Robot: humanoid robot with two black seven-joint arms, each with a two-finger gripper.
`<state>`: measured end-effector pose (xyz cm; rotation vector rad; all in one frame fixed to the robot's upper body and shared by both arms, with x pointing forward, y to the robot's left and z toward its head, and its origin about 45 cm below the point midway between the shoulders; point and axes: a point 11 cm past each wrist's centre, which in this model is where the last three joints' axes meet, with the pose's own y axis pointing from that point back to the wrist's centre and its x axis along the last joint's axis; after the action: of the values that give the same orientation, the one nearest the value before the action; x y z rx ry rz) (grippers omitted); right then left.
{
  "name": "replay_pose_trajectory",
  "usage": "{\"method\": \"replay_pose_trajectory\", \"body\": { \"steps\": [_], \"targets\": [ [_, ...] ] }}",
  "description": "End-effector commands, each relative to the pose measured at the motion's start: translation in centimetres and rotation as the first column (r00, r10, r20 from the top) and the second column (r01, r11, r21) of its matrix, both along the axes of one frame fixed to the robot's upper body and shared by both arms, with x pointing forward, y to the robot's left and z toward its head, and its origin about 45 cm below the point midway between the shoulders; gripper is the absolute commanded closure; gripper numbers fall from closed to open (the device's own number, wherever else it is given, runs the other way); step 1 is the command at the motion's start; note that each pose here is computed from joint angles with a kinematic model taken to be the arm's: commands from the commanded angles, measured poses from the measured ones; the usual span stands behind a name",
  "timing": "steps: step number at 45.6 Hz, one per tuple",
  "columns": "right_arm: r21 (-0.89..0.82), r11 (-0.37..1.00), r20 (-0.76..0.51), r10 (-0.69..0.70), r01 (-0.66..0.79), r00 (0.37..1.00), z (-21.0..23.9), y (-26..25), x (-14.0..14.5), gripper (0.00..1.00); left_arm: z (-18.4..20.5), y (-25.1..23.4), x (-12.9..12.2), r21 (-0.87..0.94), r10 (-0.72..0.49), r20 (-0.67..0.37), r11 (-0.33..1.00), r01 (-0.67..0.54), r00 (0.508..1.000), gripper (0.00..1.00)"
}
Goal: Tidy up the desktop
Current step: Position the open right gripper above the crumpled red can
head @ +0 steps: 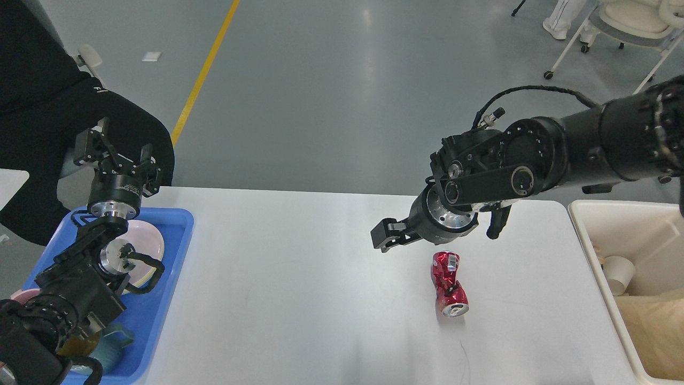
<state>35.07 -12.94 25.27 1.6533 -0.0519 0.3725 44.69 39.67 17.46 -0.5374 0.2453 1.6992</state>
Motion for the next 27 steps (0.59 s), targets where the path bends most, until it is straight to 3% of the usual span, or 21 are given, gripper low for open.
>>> {"method": "replay_pose_trajectory", "body": {
  "steps": [1, 27],
  "targets": [
    [0.000, 1.000, -0.001, 0.003, -0.003, 1.000, -0.02, 0.12, -0.05, 0.00, 0.00, -0.01, 0.00, 0.001, -0.001, 0.000, 1.000, 0.001, 1.000, 0.04],
    [0.012, 1.000, 0.008, -0.025, 0.025, 1.000, -0.04, -0.23, 0.43, 0.00, 0.00, -0.01, 0.00, 0.001, -0.001, 0.000, 1.000, 0.001, 1.000, 0.04]
  ]
}}
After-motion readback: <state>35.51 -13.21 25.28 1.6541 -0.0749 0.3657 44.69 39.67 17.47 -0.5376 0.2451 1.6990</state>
